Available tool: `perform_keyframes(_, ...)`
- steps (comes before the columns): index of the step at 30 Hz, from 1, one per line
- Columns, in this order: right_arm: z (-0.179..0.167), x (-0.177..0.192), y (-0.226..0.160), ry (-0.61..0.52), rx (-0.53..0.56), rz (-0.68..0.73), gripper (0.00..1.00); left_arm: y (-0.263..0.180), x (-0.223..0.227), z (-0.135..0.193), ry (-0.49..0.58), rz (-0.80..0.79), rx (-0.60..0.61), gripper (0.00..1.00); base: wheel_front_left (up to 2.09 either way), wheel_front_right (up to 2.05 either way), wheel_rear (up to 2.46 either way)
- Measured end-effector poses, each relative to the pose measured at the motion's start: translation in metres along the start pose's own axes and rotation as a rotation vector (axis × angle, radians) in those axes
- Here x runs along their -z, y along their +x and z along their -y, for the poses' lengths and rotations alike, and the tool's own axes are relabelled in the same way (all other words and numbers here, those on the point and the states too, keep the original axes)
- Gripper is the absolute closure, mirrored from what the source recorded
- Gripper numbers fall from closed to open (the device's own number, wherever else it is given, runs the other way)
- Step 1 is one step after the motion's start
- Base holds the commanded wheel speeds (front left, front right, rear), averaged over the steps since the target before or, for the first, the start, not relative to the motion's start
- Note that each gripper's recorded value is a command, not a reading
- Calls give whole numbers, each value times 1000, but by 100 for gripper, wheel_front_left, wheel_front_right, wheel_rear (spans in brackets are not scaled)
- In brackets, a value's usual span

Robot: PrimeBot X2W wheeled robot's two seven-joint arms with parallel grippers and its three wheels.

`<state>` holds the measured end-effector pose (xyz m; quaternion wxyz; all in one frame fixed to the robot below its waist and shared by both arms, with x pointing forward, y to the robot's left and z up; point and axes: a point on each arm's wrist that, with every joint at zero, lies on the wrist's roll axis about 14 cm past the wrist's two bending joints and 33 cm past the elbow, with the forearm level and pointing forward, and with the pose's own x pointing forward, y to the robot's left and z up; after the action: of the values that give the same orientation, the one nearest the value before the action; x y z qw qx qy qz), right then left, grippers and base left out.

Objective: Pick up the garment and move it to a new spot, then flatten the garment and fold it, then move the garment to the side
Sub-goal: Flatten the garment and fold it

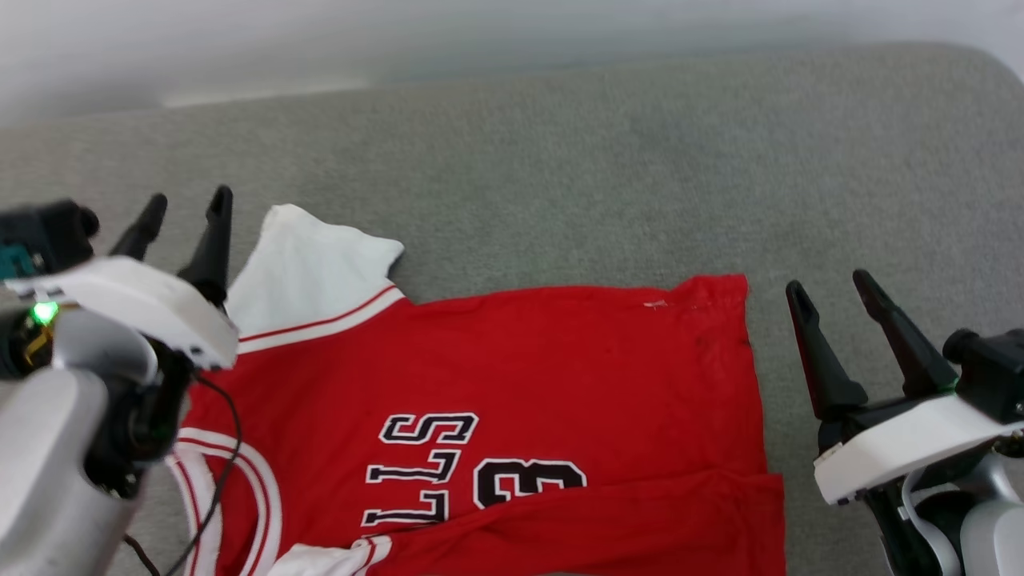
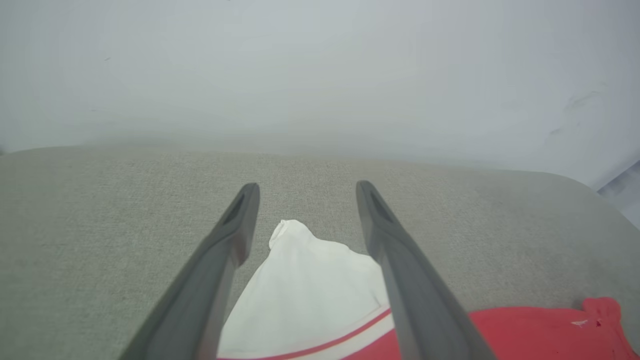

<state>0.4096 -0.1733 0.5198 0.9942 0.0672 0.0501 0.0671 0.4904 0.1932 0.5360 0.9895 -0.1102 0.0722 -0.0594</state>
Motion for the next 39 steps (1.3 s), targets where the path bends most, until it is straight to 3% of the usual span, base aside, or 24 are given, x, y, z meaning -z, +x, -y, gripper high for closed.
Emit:
perform_keyframes(7,17,19,12,13,46,-40,0,58,47,-4,19,-291,79,0,0,0,0)
perform_keyframes(8,26,29,12,25,75,-62,0,72,69,-8,22,-443,96,0,0,0,0)
perform_keyframes(15,40,52,10,67,125,-107,0,87,116,-25,52,-738,72,0,0,0,0)
perform_keyframes(21,50,70,4,99,169,-143,0,85,155,-26,12,-930,63,0,0,0,0)
perform_keyframes(22,51,72,3,104,175,-150,0,85,157,-25,3,-950,64,24,0,0,0)
perform_keyframes(24,53,74,2,118,182,-155,0,84,162,-25,-13,-984,56,93,0,0,0)
perform_keyframes(25,54,74,3,127,183,-154,0,84,162,-25,-20,-988,55,100,0,0,0)
perform_keyframes(34,59,73,12,182,167,-183,0,84,153,-12,-77,-895,74,100,0,0,0)
perform_keyframes(39,50,90,29,211,113,-300,0,79,135,-11,-64,-821,86,100,0,0,0)
